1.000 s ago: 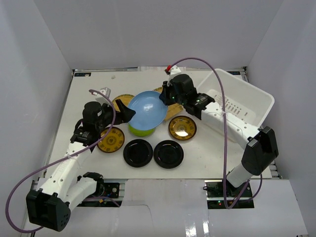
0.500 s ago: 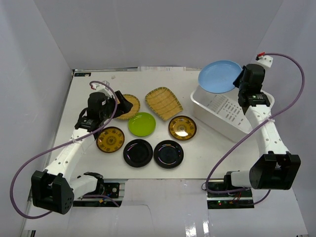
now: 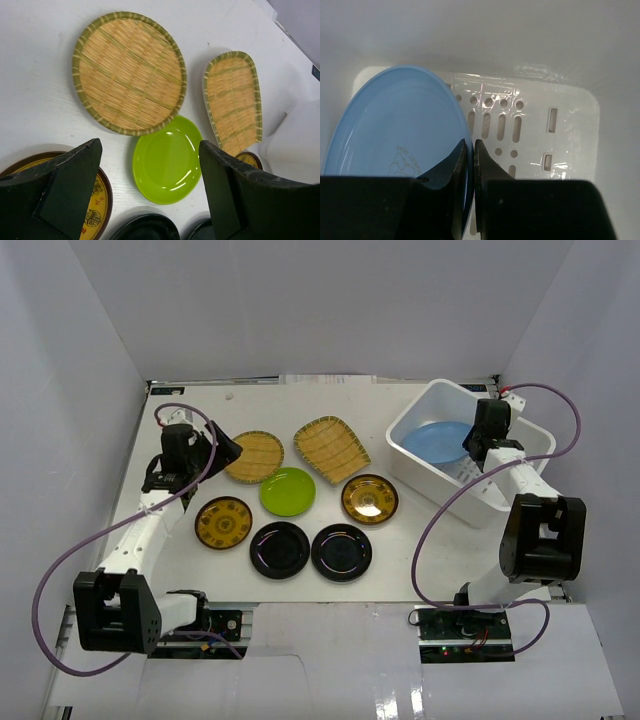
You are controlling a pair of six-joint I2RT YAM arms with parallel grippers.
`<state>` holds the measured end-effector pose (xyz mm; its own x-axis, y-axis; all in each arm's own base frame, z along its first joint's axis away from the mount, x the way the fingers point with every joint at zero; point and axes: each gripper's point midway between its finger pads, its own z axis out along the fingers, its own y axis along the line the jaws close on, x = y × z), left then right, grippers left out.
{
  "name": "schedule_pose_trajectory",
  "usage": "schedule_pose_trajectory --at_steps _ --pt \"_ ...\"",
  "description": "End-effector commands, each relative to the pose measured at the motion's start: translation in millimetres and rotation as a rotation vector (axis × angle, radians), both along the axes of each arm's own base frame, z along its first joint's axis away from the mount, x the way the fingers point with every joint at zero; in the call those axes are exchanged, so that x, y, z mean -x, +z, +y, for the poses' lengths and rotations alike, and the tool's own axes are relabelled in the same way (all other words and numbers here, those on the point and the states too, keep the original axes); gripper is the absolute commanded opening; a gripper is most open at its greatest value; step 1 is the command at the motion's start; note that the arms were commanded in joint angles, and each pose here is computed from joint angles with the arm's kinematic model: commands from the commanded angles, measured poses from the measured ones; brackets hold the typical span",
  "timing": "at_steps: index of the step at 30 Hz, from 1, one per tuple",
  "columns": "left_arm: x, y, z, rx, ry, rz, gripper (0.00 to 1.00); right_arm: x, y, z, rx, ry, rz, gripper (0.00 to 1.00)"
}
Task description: Place the plates into the plastic bin on the countertop
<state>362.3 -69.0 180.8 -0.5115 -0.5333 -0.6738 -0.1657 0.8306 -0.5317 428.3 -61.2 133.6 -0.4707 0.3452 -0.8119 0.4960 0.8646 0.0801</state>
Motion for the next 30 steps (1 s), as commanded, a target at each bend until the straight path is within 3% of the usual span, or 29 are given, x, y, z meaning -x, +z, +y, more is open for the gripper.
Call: schedule_pose_trajectory --at_steps 1,3,6,16,24,30 --pt "-7 -7 9 0.045 0.027 0.028 0.88 -14 5 8 -0.042 0.014 -0.082 0.08" --pt "-11 -12 17 0.055 0.050 0.040 0.88 -13 -2 14 -0.065 0.037 -0.069 0.10" --pt "-18 -23 24 0.057 0.080 0.073 0.88 -13 -2 19 -0.085 0.062 -0.071 0.21" --pt "-48 -59 64 0.004 0.205 0.169 0.84 -25 27 34 -0.097 0.169 -0.139 0.80" --pt "-74 -104 63 0.058 0.130 0.277 0.73 -16 117 75 -0.125 0.381 -0.341 0.84" --pt "-87 -121 48 0.129 0.065 0.291 0.67 14 129 171 -0.182 0.676 -0.372 0.84"
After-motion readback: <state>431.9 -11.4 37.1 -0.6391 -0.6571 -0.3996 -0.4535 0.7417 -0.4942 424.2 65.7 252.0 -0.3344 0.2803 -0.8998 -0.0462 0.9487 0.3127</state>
